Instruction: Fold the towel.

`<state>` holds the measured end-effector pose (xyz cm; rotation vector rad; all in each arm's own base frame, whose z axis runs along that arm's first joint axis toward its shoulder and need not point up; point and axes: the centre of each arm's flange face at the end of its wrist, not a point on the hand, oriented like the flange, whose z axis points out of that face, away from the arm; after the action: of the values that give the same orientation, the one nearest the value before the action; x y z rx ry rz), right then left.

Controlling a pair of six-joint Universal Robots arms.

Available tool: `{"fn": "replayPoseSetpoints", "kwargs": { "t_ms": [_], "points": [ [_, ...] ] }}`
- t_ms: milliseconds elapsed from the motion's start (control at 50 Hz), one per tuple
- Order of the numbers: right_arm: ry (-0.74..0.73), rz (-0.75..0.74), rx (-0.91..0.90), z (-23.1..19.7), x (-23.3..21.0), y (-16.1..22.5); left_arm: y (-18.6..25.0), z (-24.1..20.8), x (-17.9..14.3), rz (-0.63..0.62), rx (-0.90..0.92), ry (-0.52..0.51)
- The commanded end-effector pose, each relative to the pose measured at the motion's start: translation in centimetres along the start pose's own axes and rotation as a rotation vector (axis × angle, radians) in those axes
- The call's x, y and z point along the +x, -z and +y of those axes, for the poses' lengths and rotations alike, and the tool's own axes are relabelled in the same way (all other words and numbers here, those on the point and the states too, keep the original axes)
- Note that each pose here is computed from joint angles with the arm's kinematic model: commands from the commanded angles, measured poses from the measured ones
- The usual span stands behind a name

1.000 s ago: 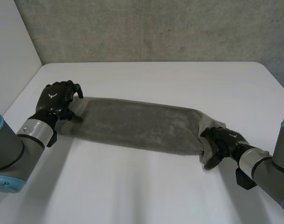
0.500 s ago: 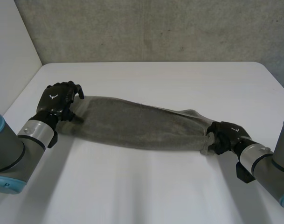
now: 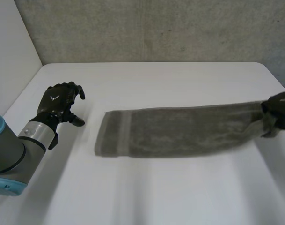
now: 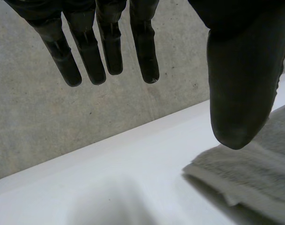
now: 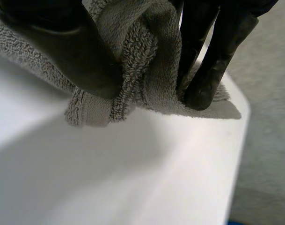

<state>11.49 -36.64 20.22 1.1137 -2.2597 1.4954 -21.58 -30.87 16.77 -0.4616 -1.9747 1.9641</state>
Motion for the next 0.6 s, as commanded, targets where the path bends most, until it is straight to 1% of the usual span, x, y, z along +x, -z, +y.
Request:
{"fn": "replayPoseSetpoints", "kwargs": {
  "t_ms": [20, 40, 60, 80, 100, 140, 160, 200, 220, 260, 280, 300, 320, 360, 380, 420, 440, 460, 480, 520, 600],
  "points": [
    [0.02, 0.044, 0.095, -4.0, 1.4, 0.3, 0.0, 0.0, 0.1, 0.002, 0.0, -0.002],
    [0.028, 0.021, 0.134, -5.5, 0.2, 0.6, 0.0, 0.0, 0.1, 0.004, 0.0, -0.002],
    [0.028, 0.021, 0.134, -5.5, 0.2, 0.6, 0.0, 0.0, 0.1, 0.004, 0.0, -0.002],
    [0.039, -0.017, 0.183, -7.4, -1.9, 0.9, 0.0, 0.0, 0.2, 0.005, 0.002, -0.004],
    [0.039, -0.017, 0.184, -7.4, -1.9, 0.9, 0.0, -0.1, 0.2, 0.005, 0.003, -0.004],
    [0.061, -0.078, 0.27, -11.1, -6.3, 1.9, 0.0, -0.1, 0.2, 0.005, 0.003, -0.004],
    [0.061, -0.078, 0.27, -11.1, -6.3, 1.9, 0.0, -0.2, 0.2, 0.005, 0.006, -0.005],
    [0.103, -0.117, 0.327, -14.2, -11.2, 3.0, 0.0, -0.2, 0.2, 0.005, 0.005, -0.006],
    [0.103, -0.117, 0.327, -14.2, -11.3, 3.0, 0.0, -0.2, 0.2, 0.005, 0.005, -0.006],
    [0.151, -0.181, 0.402, -17.0, -17.0, 4.8, 0.0, -0.2, 0.2, 0.004, 0.006, -0.006],
    [0.151, -0.181, 0.403, -17.0, -17.0, 4.8, 0.0, -0.2, 0.2, 0.004, 0.006, -0.006],
    [0.175, -0.216, 0.432, -17.8, -19.6, 5.5, 0.0, -0.3, 0.2, 0.004, 0.009, -0.007],
    [0.175, -0.217, 0.432, -17.8, -19.7, 5.5, 0.0, -0.3, 0.2, 0.004, 0.009, -0.007],
    [0.214, -0.3, 0.475, -18.4, -24.7, 6.8, 0.0, -0.4, 0.2, 0.005, 0.01, -0.008],
    [0.214, -0.3, 0.475, -18.4, -24.8, 6.8, 0.0, -0.4, 0.2, 0.005, 0.01, -0.008],
    [0.235, -0.378, 0.506, -18.3, -29.0, 7.9, 0.0, -0.4, 0.2, 0.005, 0.01, -0.008],
    [0.235, -0.378, 0.506, -18.3, -29.0, 7.9, 0.0, -0.4, 0.2, 0.005, 0.01, -0.008],
    [0.244, -0.41, 0.516, -18.1, -30.9, 8.3, 0.1, -0.4, 0.2, 0.005, 0.012, -0.008],
    [0.244, -0.411, 0.516, -18.1, -30.9, 8.3, 0.1, -0.4, 0.2, 0.005, 0.01, -0.008],
    [0.243, -0.453, 0.523, -17.6, -33.3, 8.4, 0.1, -0.4, 0.3, 0.007, 0.01, -0.008],
    [0.244, -0.467, 0.508, -17.0, -34.5, 7.9, 0.1, -0.4, 0.3, 0.007, 0.01, -0.008]
  ]
}}
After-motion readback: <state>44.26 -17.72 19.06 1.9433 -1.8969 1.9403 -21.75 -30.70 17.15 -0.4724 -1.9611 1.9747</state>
